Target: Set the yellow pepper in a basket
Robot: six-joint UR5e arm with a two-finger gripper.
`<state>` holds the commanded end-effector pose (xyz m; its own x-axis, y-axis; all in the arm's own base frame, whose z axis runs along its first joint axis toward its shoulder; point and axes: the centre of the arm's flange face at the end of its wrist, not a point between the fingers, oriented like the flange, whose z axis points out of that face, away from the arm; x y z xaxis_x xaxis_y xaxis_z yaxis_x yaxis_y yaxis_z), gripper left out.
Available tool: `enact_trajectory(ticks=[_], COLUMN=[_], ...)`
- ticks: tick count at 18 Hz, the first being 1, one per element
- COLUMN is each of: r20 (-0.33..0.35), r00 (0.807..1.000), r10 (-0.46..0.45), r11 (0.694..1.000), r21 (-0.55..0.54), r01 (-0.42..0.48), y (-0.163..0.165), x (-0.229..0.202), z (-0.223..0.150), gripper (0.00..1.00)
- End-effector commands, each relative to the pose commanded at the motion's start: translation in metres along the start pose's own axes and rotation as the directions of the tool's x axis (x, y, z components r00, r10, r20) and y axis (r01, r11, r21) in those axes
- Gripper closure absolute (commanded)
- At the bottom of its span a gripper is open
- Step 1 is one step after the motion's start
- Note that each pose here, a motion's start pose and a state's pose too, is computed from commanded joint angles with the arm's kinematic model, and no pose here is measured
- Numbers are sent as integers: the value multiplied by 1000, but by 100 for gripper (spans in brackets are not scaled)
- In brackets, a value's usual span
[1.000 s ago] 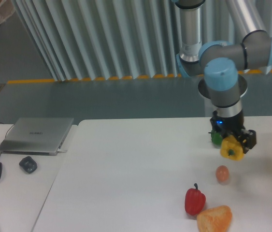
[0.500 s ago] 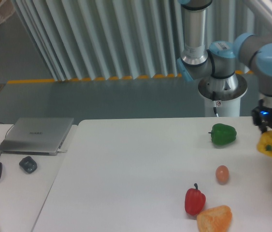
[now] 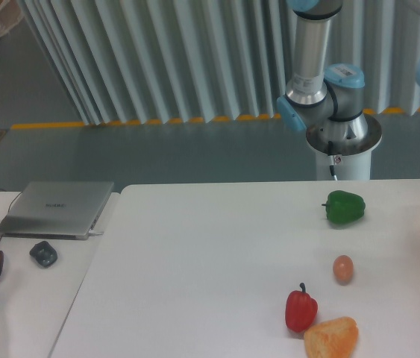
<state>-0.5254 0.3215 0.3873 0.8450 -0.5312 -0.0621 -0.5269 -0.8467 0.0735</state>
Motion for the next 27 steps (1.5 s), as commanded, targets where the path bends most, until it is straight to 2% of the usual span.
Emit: enact_trajectory(ticks=[1, 2, 3, 4, 10, 13, 16, 19, 27], r20=[-2, 6, 16, 22, 37, 47, 47, 44, -24], r00=[1000, 1000, 1000, 1000, 999, 999, 999, 997, 996], r10=[9, 8, 1, 1, -5, 27, 17, 63, 83], r11=[1000, 1000, 1000, 1000, 1000, 1000, 1000, 998, 994], r21=[0, -1, -4, -5, -3, 9, 15, 11, 73], r01=[-9, -8, -1, 0, 5, -27, -18, -64, -81], y=[1, 1, 2, 1, -5, -31, -46, -76, -144], x=[0, -2, -3, -5, -6, -5, -4, 1, 45], z=[1, 0, 0, 3, -2, -7, -8, -10, -21], gripper=[53, 47, 27, 0, 0, 0, 0, 0, 0])
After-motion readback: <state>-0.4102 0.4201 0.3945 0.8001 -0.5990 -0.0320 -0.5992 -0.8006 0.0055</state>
